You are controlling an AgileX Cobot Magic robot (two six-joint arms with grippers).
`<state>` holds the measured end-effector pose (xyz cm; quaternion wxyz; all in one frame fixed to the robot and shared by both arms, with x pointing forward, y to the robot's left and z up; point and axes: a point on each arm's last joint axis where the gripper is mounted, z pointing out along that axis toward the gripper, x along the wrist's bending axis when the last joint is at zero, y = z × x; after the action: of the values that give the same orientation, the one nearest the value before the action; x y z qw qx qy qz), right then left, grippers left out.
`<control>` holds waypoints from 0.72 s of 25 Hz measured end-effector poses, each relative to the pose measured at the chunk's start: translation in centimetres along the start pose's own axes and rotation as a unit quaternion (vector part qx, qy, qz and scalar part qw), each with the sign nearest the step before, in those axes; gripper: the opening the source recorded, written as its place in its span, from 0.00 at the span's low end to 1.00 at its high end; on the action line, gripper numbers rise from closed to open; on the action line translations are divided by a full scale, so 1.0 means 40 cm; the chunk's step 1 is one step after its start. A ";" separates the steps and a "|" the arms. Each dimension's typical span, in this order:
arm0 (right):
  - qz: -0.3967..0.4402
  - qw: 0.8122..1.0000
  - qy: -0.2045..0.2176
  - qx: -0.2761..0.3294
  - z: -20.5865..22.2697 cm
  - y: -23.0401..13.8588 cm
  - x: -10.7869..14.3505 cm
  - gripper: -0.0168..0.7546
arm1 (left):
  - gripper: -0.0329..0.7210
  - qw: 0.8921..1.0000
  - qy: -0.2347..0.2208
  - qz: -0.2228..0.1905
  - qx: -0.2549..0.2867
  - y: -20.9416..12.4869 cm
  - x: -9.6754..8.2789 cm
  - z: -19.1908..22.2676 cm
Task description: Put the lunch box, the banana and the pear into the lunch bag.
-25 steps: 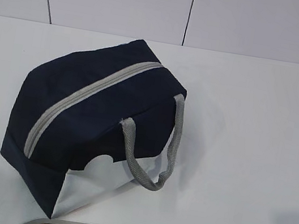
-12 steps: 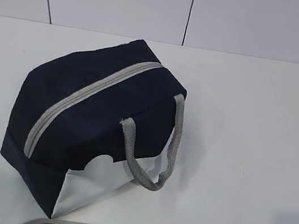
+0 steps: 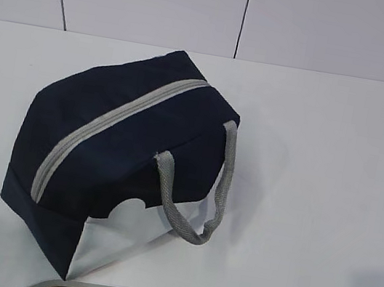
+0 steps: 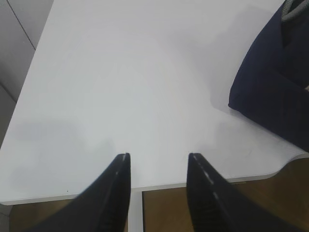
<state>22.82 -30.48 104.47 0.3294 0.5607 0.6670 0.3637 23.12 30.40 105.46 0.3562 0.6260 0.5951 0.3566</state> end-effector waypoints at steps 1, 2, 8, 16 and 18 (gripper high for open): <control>0.000 1.000 0.000 0.000 0.000 0.000 0.000 0.62 | 0.43 1.000 0.000 0.000 0.000 0.000 0.000 0.000; 0.000 1.000 0.000 0.000 0.000 0.000 0.000 0.62 | 0.43 1.000 0.000 0.000 0.000 0.000 0.000 0.000; 0.000 1.000 0.000 0.000 0.000 0.000 0.000 0.62 | 0.41 1.000 0.000 0.000 0.000 0.000 0.000 0.000; 0.000 1.000 0.000 0.000 0.000 0.000 0.000 0.62 | 0.39 1.000 0.000 0.000 0.000 0.000 0.000 0.000; 0.000 1.000 0.000 0.000 0.000 0.000 0.000 0.62 | 0.38 1.000 0.000 0.000 0.000 0.000 0.000 0.000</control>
<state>22.82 -30.48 104.47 0.3294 0.5607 0.6670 0.3637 23.12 30.40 105.46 0.3562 0.6260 0.5951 0.3566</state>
